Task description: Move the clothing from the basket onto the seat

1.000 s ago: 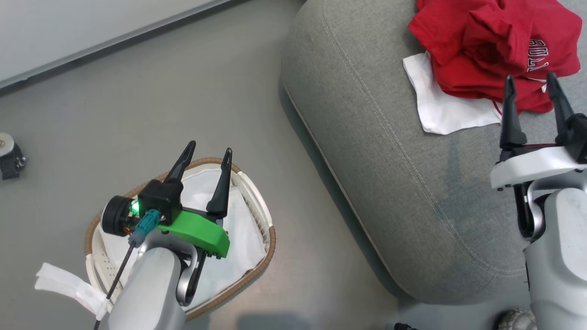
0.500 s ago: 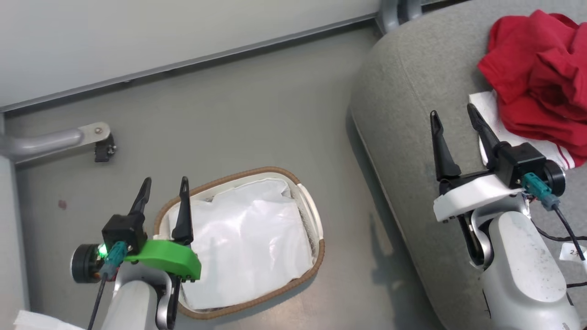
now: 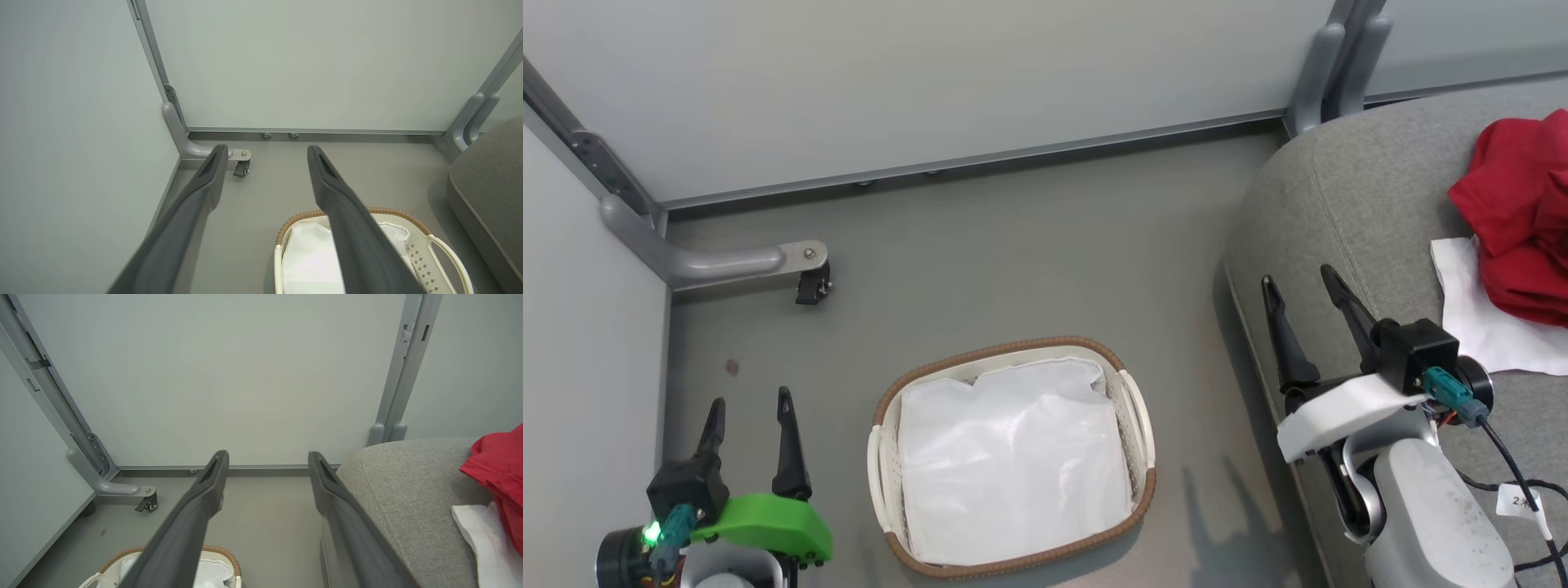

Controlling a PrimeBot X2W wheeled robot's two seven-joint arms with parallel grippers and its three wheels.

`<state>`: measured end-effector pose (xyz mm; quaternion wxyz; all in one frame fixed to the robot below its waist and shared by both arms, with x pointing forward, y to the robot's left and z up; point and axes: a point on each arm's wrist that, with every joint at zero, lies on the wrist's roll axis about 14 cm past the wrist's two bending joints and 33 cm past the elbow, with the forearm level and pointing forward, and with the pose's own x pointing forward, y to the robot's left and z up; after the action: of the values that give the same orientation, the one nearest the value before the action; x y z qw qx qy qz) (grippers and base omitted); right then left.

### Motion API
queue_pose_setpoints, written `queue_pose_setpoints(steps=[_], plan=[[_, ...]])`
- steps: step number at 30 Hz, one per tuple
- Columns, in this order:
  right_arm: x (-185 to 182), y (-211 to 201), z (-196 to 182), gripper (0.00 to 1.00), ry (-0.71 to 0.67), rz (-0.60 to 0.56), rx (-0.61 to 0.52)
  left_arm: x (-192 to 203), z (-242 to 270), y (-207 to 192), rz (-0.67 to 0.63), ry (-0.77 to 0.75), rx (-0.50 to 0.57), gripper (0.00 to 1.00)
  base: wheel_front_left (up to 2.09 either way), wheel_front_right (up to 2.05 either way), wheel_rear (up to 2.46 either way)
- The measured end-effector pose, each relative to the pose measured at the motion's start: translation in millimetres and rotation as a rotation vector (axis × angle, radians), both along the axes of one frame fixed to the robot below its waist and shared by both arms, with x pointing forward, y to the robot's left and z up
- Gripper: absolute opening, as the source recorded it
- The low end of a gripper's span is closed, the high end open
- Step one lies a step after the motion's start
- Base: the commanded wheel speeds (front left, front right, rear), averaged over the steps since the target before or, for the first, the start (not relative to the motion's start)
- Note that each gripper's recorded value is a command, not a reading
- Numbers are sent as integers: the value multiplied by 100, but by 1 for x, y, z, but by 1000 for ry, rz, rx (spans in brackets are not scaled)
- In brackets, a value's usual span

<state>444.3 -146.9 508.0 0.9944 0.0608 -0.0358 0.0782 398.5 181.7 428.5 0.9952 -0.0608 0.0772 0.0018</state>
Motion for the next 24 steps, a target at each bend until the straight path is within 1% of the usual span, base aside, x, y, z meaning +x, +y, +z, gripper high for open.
queue_pose_setpoints(steps=[2,8,13,14,17,18,24], plan=[[-5,1,-2,100,8,3,4,-10,-2,9,25,10,6,100,0,0,0],[-22,1,-13,100,42,-2,15,-29,-2,18,39,13,18,100,0,0,0],[-32,0,-16,100,53,-6,24,-41,-4,15,32,22,-11,100,0,0,0],[-34,0,-16,0,54,-6,24,-43,-5,14,30,23,-16,0,0,0,0],[-39,1,-29,0,94,-7,27,-46,-13,12,30,52,-22,0,0,0,0],[-44,0,-39,0,128,-11,34,-49,-18,11,33,70,-33,0,0,0,0],[-45,-7,-41,0,160,-45,138,-50,-21,17,81,97,-131,0,0,0,0]])
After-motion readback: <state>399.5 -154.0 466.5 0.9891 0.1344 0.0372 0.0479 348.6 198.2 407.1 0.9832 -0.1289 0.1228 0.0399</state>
